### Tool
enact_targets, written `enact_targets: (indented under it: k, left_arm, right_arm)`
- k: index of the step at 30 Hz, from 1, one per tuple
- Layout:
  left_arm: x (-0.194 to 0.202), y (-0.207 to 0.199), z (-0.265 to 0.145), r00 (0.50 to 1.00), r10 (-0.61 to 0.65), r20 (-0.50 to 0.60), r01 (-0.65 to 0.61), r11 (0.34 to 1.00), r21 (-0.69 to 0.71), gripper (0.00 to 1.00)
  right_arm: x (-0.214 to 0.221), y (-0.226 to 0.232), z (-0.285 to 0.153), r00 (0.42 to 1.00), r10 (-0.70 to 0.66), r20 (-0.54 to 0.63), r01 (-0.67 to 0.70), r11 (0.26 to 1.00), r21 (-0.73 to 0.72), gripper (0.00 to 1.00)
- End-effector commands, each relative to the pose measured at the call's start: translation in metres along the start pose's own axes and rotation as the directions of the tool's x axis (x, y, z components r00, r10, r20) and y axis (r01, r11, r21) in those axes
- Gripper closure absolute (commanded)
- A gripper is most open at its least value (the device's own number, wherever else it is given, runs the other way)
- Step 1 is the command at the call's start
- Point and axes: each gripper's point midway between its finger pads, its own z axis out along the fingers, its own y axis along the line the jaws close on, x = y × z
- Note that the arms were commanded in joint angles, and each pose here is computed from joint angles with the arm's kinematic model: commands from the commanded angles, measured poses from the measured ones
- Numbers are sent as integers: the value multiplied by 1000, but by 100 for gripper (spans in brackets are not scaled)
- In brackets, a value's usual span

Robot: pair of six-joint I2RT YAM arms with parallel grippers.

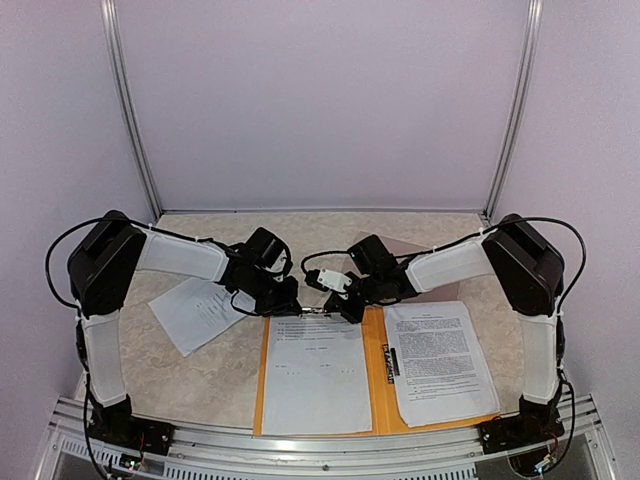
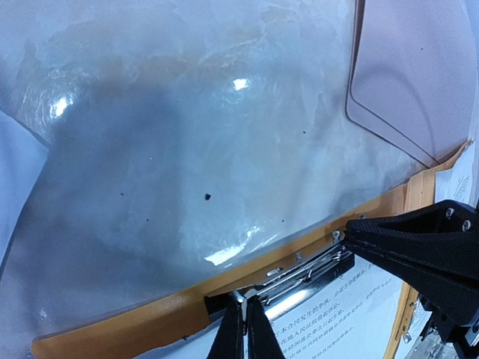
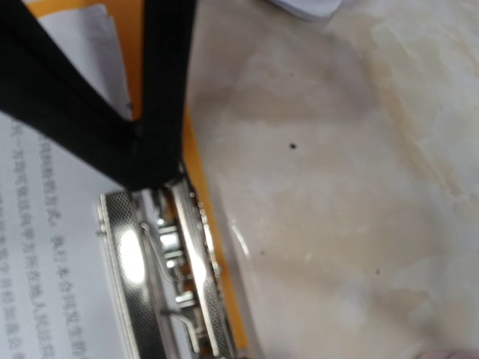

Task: Put the files into the folder
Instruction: Close the spring clip on the folder with some files.

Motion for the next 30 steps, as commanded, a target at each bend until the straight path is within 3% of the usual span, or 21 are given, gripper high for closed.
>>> enact_targets:
  k: [1,12,30]
  left_arm:
    - [14,67,13,998,-62,-26,55,977,-208,100]
    - [5,43,-6,999,-41,1,41,989,-145,100]
    - [40,94,29,986,-127,-105,98,965,-243,100]
  right_arm:
    - [106,51,14,942,71,-328,-118,985,-125,100]
    - [104,52,14,943,74,-325,-123,984,-133,100]
    - [104,51,13,942,71,-328,-120,984,-132,100]
